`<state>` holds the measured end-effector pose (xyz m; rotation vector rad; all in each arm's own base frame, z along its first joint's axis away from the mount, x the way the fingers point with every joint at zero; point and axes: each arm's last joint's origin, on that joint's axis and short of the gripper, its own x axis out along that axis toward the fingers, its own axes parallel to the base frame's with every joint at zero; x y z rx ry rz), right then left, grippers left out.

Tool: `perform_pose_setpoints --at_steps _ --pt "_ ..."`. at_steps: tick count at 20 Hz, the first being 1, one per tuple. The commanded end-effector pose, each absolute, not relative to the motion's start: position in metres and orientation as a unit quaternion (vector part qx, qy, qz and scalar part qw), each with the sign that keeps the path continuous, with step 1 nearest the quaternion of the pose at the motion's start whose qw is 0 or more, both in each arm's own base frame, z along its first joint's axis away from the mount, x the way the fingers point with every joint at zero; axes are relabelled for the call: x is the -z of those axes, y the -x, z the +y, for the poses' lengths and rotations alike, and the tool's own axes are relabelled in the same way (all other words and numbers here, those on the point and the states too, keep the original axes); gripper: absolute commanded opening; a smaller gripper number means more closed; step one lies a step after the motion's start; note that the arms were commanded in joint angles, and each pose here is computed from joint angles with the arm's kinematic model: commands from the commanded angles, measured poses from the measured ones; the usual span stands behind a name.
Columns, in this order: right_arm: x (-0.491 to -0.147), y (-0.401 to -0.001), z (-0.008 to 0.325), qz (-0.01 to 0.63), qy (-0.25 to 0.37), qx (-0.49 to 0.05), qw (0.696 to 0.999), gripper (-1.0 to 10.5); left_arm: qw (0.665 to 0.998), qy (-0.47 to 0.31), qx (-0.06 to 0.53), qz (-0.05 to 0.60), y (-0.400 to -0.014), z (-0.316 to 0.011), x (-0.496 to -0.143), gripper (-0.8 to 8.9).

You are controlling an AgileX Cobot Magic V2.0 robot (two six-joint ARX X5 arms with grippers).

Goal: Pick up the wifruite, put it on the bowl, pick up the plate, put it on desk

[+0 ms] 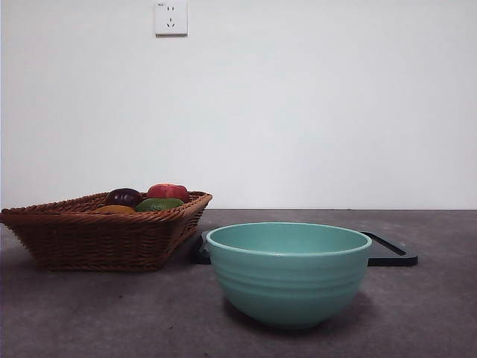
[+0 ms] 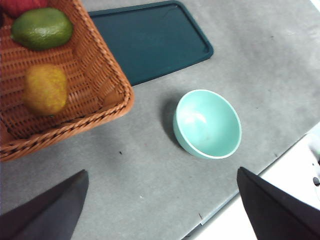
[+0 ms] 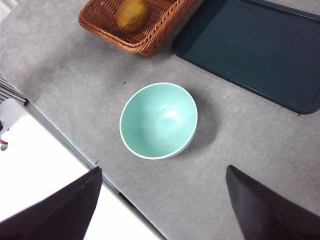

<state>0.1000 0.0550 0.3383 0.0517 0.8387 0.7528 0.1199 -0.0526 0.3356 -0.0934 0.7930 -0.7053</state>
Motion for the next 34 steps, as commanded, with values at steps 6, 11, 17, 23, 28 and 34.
perform_pose_setpoints --at_steps 6,11,17,23,28,34 --pt "-0.344 -0.101 0.056 0.383 -0.022 -0.363 0.849 4.0 0.876 0.046 0.318 0.361 -0.146 -0.061 -0.341 4.69" --pt "-0.344 -0.101 0.056 0.383 -0.022 -0.363 0.849 4.0 0.888 0.014 0.269 0.374 -0.183 -0.073 -0.351 4.68" --pt "-0.344 -0.101 0.056 0.385 -0.022 -0.362 0.849 4.0 0.878 -0.038 0.240 0.413 -0.237 -0.095 -0.342 4.66" --pt "-0.344 -0.101 0.056 0.384 -0.022 -0.362 0.849 4.0 0.849 -0.074 0.218 0.475 -0.278 -0.108 -0.297 4.66" --pt "-0.344 -0.101 0.056 0.384 -0.022 -0.362 0.849 4.0 0.840 -0.084 0.212 0.493 -0.303 -0.117 -0.267 4.66" --pt "-0.344 -0.101 0.056 0.384 -0.022 -0.362 0.849 4.0 0.826 -0.098 0.209 0.514 -0.319 -0.123 -0.240 4.66"
